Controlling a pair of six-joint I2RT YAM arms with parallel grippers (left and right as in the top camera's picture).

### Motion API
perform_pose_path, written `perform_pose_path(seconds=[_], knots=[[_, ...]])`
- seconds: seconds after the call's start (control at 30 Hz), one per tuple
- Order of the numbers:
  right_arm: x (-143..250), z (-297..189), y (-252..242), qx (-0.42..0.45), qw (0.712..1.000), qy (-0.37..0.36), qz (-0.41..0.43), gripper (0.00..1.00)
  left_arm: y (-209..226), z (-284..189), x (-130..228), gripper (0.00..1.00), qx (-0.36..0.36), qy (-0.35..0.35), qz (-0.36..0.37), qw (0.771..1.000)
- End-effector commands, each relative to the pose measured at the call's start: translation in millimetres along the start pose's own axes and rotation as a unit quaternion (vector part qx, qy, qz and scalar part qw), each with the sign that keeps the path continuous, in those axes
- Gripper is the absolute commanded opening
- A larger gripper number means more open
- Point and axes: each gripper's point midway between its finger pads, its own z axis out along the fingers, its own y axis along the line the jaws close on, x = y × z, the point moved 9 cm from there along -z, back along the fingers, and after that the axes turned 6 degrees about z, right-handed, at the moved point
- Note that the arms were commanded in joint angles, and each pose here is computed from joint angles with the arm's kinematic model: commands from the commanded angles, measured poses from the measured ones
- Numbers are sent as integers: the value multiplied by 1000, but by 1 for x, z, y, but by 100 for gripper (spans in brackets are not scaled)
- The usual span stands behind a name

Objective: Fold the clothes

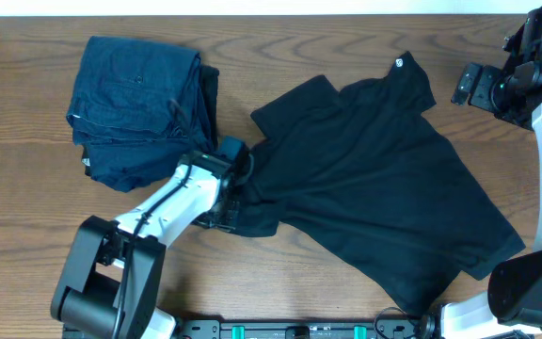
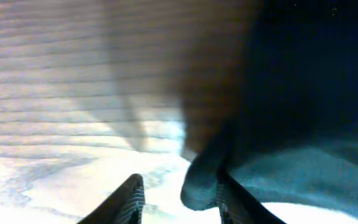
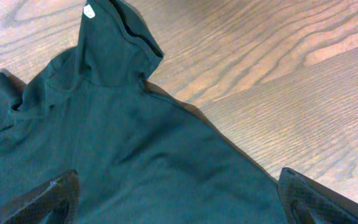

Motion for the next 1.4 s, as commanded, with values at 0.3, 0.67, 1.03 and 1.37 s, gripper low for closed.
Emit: perform_pose_path(seconds=[0.3,0.67,1.03,1.37], knots=[[0,0,0,3,1000,-1,1,99,20,-22,-9,54,-4,1,-42,999],[0,0,0,3,1000,-1,1,99,7,-34,-8,6,85,-6,-44,995],[0,0,0,3,1000,-1,1,99,-29,-40,-9,6,232,-4,-14,973],[0,0,0,3,1000,-1,1,99,-14,-18,-16,6,123,-37,-17,992]])
